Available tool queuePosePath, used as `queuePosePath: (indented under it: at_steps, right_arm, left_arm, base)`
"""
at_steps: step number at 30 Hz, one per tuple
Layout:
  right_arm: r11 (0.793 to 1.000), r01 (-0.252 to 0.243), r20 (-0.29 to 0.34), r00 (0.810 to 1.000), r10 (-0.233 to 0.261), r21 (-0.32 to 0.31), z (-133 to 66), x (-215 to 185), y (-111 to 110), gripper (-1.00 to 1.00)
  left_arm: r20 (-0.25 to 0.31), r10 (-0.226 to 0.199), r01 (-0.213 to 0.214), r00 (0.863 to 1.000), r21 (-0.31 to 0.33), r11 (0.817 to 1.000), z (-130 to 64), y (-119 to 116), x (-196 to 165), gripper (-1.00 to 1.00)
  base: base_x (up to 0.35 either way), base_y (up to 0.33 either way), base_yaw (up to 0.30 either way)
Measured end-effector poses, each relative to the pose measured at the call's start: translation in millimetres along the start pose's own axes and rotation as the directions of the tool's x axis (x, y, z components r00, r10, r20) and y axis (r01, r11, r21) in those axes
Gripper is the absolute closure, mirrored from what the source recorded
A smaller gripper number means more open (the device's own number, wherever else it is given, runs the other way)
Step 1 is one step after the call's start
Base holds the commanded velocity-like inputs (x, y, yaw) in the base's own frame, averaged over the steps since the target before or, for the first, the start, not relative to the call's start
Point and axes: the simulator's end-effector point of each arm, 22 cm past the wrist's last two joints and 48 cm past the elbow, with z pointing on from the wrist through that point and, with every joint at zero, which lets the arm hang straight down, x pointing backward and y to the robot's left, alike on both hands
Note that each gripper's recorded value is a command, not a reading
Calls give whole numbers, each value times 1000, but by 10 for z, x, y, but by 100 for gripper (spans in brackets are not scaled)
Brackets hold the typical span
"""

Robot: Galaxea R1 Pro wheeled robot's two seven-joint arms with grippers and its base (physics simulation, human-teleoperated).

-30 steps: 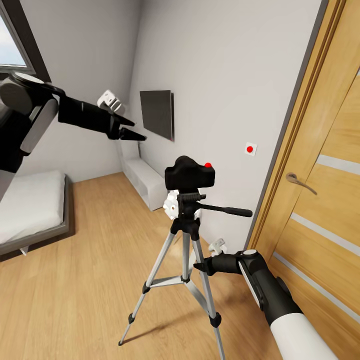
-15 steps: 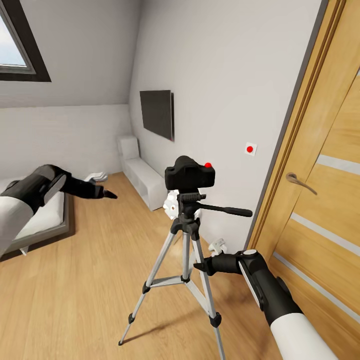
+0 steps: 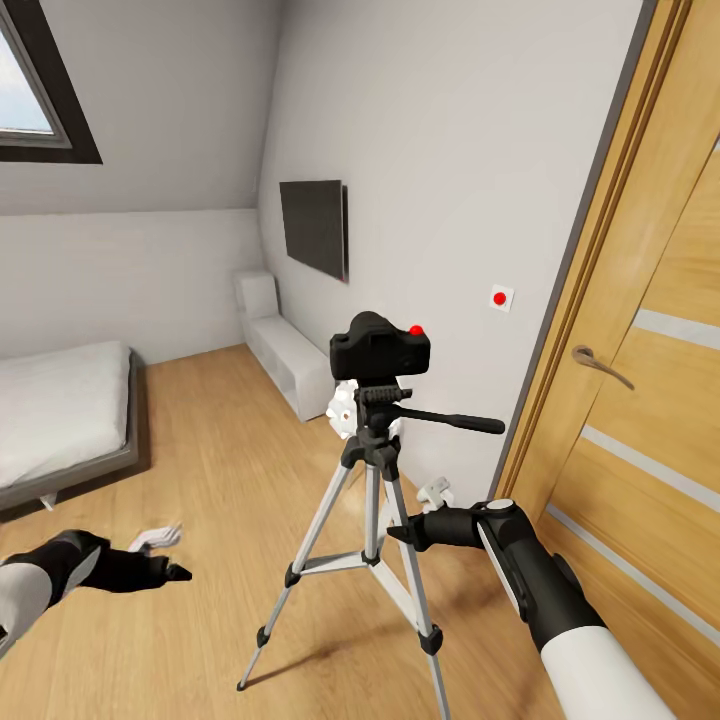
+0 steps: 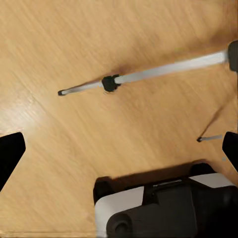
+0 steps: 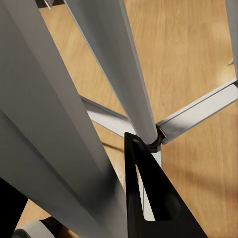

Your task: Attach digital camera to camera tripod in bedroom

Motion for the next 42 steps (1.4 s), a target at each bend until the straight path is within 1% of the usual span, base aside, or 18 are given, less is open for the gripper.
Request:
queuePosePath:
  at_steps: [3, 4, 5, 6, 7, 8, 11, 12, 14, 17, 19, 20, 26, 27, 28, 31, 34, 42]
  right_arm:
    - [1000, 0, 0, 1000, 0, 0, 0, -1, 0, 100]
    - [1000, 0, 0, 1000, 0, 0, 1, -1, 1, 100]
    - [1000, 0, 0, 1000, 0, 0, 1, -2, 1, 100]
    - [1000, 1, 0, 1000, -1, 0, 1, -2, 0, 100]
    - [1000, 1, 0, 1000, -1, 0, 1, -2, 2, 100]
    - [1000, 1, 0, 1000, -1, 0, 1, -2, 1, 100]
    - [1000, 1, 0, 1000, -1, 0, 1, -2, 2, 100]
    - [1000, 1, 0, 1000, -1, 0, 1, -1, 2, 100]
    - [1000, 1, 0, 1000, -1, 0, 1, -1, 3, 100]
    - [1000, 1, -1, 1000, -1, 0, 1, -2, 2, 100]
    - [1000, 1, 0, 1000, -1, 0, 0, -1, 2, 100]
    - [1000, 1, 0, 1000, -1, 0, 1, -2, 3, 100]
    - [1000, 2, 0, 1000, -2, 0, 1, -3, 4, 100]
    - [1000, 2, 0, 1000, -2, -1, 1, -2, 5, 100]
    - [1000, 2, 0, 1000, -2, -1, 1, -2, 5, -100]
    - [1000, 7, 0, 1000, -7, 2, 4, -1, -1, -100]
    - [1000, 5, 1, 1000, -5, 1, 4, -3, -1, -100]
    - [1000, 5, 1, 1000, -5, 1, 5, -1, -1, -100]
  left_arm:
    - [-44, -27, 27, 999, 17, 999, 314, 61, 834, -100]
    - [-41, -36, 37, 999, 23, 999, 375, 46, 977, -100]
    - [-44, -44, 46, 998, 28, 999, 441, 30, 1151, -100]
    - [-45, -68, 70, 997, 34, 997, 572, -31, 1452, -100]
    - [-80, -91, 93, 993, 21, 995, 710, -88, 1914, -100]
    - [-82, -101, 102, 991, 11, 995, 771, -127, 2031, -100]
    - [-120, -124, 117, 985, -61, 991, 905, -137, 2501, -100]
    - [-141, -134, 116, 981, -128, 985, 955, -93, 2744, -100]
    - [-156, -149, 117, 976, -201, 973, 981, -31, 2958, -100]
    - [-170, -171, 112, 970, -311, 944, 962, 107, 3212, -100]
    - [-168, -197, 123, 966, -374, 919, 933, 188, 3346, -100]
    - [-161, -233, 146, 959, -423, 894, 913, 225, 3471, -100]
    - [-138, -360, 248, 923, -502, 828, 904, 135, 3854, -100]
    - [-134, -387, 269, 912, -519, 812, 895, 113, 3944, -100]
    - [-133, -398, 276, 908, -525, 805, 891, 104, 3982, -100]
    - [-131, -426, 294, 895, -544, 786, 880, 73, 4090, -100]
    - [-130, -436, 301, 891, -549, 780, 876, 62, 4123, -100]
    - [-128, -442, 306, 888, -552, 775, 875, 57, 4141, -100]
  base:
    - [0, 0, 0]
    - [0, 0, 0]
    - [0, 0, 0]
    - [0, 0, 0]
    - [0, 0, 0]
    - [0, 0, 0]
    - [0, 0, 0]
    - [0, 0, 0]
    - [0, 0, 0]
    - [0, 0, 0]
    - [0, 0, 0]
    - [0, 0, 0]
    - [0, 0, 0]
    - [0, 0, 0]
    - [0, 0, 0]
    - [0, 0, 0]
    - [0, 0, 0]
    - [0, 0, 0]
